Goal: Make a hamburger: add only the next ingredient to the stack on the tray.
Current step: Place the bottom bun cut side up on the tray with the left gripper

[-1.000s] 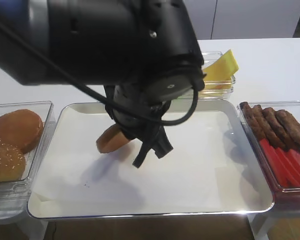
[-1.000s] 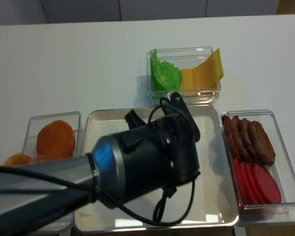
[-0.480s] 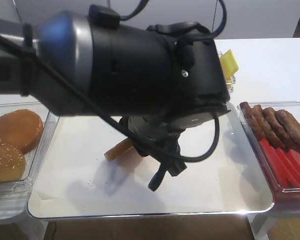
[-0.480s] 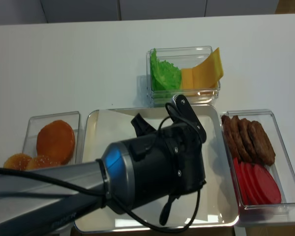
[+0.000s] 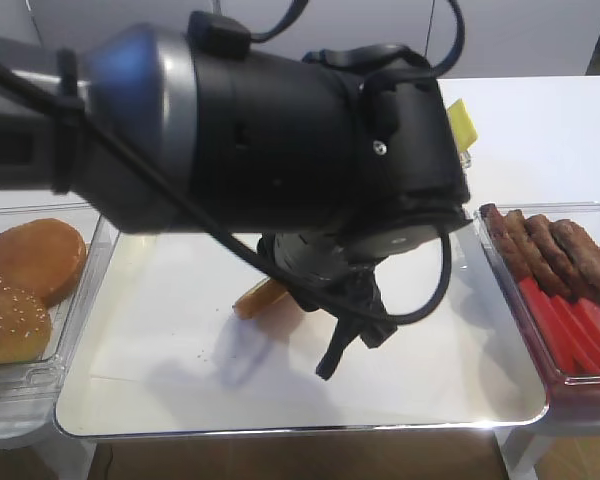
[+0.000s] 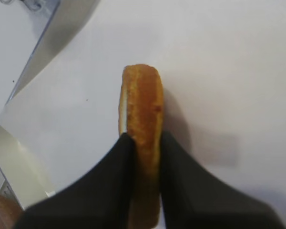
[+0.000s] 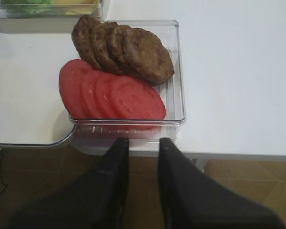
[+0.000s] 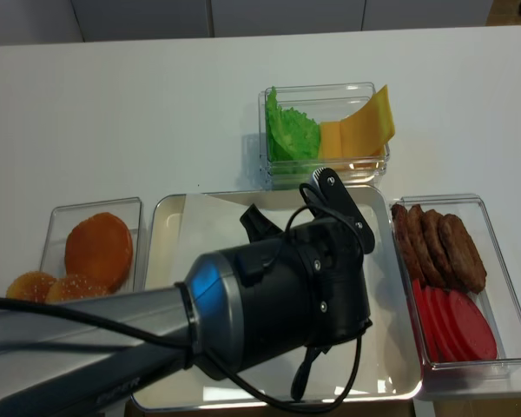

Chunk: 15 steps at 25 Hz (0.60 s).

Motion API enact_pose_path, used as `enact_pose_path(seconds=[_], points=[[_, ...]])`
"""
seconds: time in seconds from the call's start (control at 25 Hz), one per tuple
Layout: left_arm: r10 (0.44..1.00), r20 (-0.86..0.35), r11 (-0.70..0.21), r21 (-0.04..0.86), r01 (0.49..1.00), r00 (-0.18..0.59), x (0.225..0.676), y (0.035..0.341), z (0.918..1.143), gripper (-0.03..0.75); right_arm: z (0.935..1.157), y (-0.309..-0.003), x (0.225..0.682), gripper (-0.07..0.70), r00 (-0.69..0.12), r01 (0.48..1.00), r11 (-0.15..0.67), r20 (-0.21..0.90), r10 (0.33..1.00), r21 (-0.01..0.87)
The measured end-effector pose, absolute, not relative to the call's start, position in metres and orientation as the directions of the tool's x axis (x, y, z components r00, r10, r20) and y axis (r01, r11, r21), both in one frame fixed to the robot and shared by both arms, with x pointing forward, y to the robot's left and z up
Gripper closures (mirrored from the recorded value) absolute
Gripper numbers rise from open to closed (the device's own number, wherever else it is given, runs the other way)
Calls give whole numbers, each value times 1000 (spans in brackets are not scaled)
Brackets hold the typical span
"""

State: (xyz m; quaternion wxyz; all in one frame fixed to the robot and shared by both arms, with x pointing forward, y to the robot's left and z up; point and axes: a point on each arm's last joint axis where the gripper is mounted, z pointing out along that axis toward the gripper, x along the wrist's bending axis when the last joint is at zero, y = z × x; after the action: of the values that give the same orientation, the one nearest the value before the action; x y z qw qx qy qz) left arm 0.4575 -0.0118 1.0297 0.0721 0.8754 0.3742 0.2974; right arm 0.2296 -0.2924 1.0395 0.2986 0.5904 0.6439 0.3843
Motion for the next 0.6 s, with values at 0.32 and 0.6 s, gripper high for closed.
enact_pose_path(seconds=[0.32,0.6], points=[[704,460,-704,352,617,541,457,-12,1029,557,1040,-292,230,451,-125,531,8,69,990,847],[726,421,-685,372,627,544,457,-19,1032,352,1040,-292,230,451,-125,531,8,69,990,847]])
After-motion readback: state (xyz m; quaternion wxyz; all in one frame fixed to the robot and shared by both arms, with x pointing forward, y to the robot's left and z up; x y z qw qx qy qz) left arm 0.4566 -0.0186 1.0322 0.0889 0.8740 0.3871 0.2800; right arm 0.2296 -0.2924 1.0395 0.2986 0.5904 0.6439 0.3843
